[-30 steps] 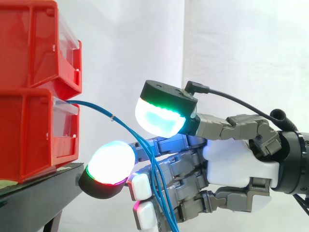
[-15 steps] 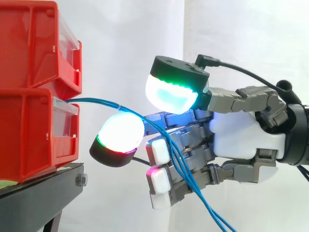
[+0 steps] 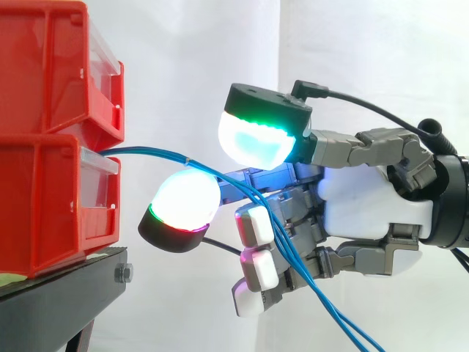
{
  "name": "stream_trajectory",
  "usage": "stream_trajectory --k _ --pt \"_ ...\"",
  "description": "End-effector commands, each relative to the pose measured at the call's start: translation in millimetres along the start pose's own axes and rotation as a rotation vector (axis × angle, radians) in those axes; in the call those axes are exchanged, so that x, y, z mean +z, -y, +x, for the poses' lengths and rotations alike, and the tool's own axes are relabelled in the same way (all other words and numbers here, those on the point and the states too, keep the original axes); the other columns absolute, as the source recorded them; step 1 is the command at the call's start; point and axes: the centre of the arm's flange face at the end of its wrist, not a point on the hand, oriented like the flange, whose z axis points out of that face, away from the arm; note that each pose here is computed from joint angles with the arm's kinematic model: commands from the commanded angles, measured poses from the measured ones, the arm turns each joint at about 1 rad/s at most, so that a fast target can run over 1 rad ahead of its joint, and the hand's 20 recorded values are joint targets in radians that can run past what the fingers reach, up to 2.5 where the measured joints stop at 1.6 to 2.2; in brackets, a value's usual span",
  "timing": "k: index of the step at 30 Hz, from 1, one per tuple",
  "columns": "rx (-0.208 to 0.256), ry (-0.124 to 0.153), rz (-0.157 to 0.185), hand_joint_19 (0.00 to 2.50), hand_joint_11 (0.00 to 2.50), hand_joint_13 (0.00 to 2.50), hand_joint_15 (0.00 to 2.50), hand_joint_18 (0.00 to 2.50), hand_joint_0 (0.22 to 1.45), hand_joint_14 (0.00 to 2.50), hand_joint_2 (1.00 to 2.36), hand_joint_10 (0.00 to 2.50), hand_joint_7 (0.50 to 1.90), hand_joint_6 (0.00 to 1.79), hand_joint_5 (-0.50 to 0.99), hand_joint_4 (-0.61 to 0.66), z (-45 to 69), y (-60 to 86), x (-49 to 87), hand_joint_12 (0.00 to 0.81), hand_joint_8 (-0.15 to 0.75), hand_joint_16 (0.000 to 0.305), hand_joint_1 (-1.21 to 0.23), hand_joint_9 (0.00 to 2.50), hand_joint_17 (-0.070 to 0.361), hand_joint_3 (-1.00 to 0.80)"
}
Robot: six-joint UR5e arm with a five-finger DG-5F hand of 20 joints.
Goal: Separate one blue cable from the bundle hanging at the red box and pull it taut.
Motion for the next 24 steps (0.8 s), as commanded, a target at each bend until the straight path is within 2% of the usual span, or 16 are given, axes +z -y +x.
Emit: stream_trajectory --k 1,6,10,13,21,24 --pt "0.000 0.001 0.001 0.46 0.68 1.08 0.60 0.79 0.70 0.02 1.02 0.02 1.01 0.50 -0.12 0.25 -0.2 0.4 -0.1 0.423 0.334 0.042 -0.49 1.13 0.095 -0.21" --pt "0.000 0.000 0.001 0.47 0.68 1.09 0.60 0.79 0.70 0.02 1.02 0.02 1.01 0.50 -0.12 0.25 1.0 0.3 -0.1 0.428 0.338 0.044 -0.49 1.14 0.098 -0.21" --pt "0.000 -0.002 0.002 0.46 0.68 1.09 0.61 0.80 0.67 0.02 1.02 0.02 1.01 0.50 -0.12 0.27 1.2 0.4 -0.3 0.431 0.347 0.044 -0.49 1.14 0.099 -0.32" --pt "0.000 -0.002 -0.001 0.45 0.68 1.09 0.61 0.81 0.66 0.02 1.02 0.02 1.00 0.50 -0.12 0.27 1.2 0.1 0.0 0.431 0.341 0.044 -0.47 1.14 0.099 -0.34" --pt "-0.004 0.024 0.005 0.45 0.69 1.10 0.60 0.81 0.66 0.02 1.02 0.02 0.99 0.50 -0.12 0.28 -18.7 2.7 -1.0 0.433 0.346 0.044 -0.47 1.14 0.100 -0.33" --pt "-0.006 0.028 0.005 0.44 0.68 1.10 0.60 0.81 0.69 0.02 1.02 0.02 0.98 0.50 -0.12 0.26 -22.1 3.0 -1.1 0.432 0.343 0.044 -0.51 1.15 0.099 -0.27"
